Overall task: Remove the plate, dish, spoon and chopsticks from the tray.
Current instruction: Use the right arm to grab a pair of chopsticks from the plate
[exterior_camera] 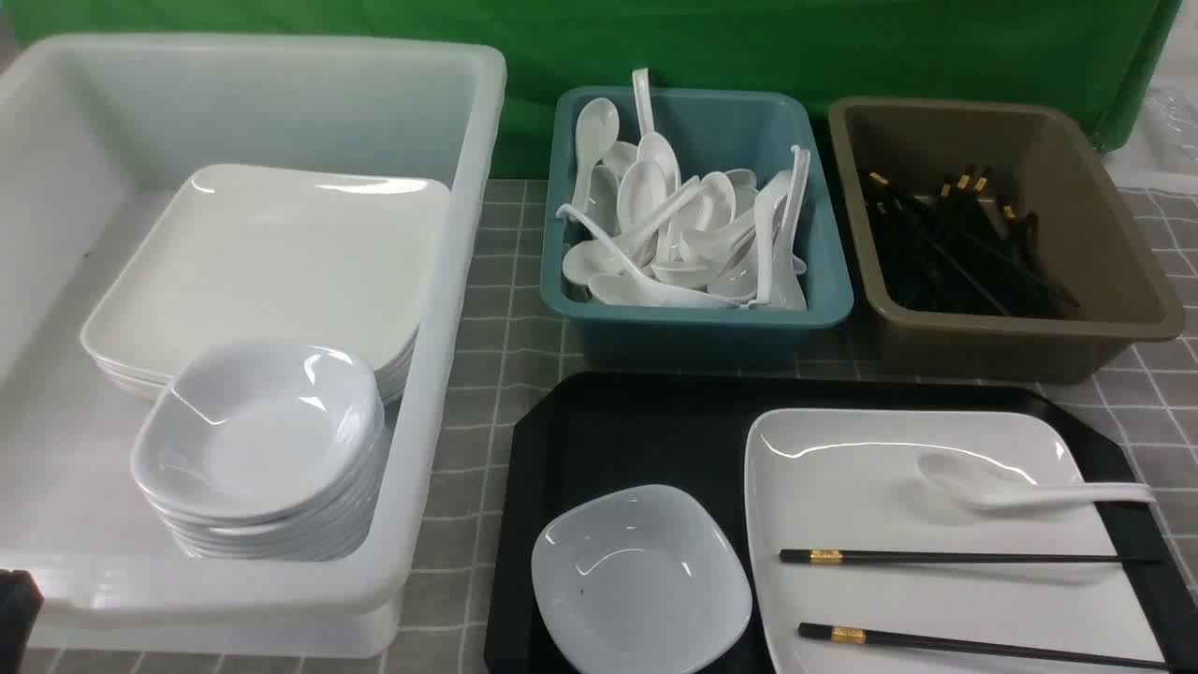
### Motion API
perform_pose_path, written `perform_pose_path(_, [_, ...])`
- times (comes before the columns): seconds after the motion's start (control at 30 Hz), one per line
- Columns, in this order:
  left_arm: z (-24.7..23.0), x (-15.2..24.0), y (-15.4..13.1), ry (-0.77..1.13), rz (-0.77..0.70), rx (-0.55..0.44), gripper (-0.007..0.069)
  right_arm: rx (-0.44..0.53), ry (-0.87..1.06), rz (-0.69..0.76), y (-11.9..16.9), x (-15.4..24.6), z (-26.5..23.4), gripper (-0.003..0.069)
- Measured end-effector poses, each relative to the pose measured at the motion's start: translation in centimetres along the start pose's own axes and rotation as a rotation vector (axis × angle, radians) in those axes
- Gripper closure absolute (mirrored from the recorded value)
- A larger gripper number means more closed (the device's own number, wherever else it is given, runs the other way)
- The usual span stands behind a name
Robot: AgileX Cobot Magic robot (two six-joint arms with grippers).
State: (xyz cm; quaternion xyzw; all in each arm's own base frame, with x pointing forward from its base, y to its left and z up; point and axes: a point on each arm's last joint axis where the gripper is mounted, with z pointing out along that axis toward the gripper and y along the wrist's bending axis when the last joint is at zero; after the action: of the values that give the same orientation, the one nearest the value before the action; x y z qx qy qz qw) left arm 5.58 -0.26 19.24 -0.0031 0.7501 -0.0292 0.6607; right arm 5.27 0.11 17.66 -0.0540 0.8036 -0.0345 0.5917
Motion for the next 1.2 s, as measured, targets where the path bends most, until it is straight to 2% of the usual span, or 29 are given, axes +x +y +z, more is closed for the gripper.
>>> perform_pose_path(0.8, [0.0,-0.1,0.0,-0.006,0.014,-0.003,0.062,0.0,0.0,0.0,0.0,0.0,0.0,0.0419])
perform_pose_path(0.87, [0.0,-0.4,-0.1,-0.048,-0.058,0.008,0.062,0.0,0.0,0.0,0.0,0.0,0.0,0.0419])
perform_pose_path(1.07, [-0.3,-2.1,0.1,-0.238,-0.489,0.048,0.062,0.0,0.0,0.0,0.0,0.0,0.0,0.0419])
perform_pose_path(1.2, [-0.4,-2.6,0.3,-0.3,-0.581,0.051,0.062,0.003,-0.02,0.0,0.0,-0.2,0.0,0.0419])
